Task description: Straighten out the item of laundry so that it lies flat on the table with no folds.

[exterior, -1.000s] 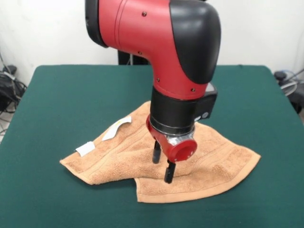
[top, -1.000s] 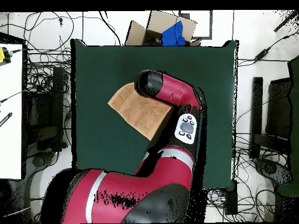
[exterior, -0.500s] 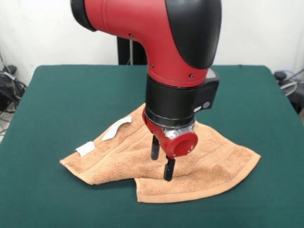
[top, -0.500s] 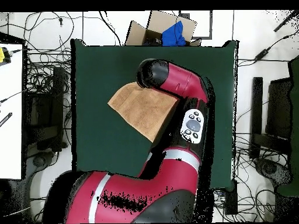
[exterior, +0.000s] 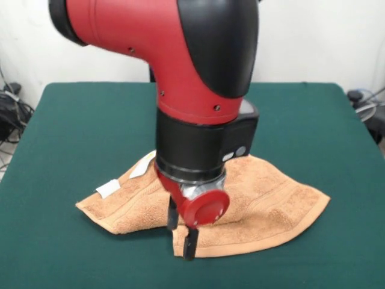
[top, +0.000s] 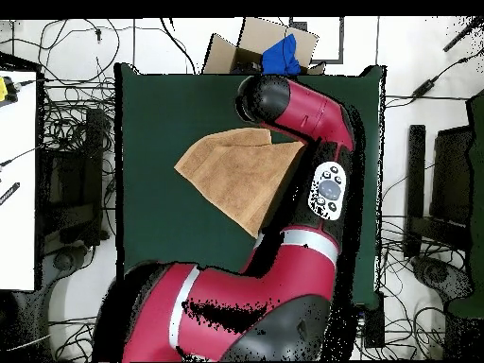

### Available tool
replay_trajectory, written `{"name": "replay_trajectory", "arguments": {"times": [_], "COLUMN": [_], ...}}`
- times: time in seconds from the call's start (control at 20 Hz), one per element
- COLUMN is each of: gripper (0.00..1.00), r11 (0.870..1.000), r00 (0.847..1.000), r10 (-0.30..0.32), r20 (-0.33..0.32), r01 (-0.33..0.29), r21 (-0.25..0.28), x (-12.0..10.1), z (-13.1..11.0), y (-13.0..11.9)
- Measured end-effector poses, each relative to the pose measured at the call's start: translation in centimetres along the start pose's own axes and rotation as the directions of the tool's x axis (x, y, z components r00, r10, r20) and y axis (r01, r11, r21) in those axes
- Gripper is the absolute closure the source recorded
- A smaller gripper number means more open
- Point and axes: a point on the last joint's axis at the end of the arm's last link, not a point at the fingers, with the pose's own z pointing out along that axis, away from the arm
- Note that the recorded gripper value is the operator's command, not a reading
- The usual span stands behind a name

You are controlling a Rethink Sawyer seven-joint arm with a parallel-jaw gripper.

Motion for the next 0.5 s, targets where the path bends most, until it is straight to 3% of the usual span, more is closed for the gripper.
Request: {"name": "replay_trajectory", "arguments": {"times": [0.5], "gripper": [0.0], "r11": [0.999], "r00": [1.0], "r10": [-0.022], "r20": [0.018], "r01": [0.023], "r21": [-0.023], "x": [-0.8], "z": [3.8], "y": [1.4]}}
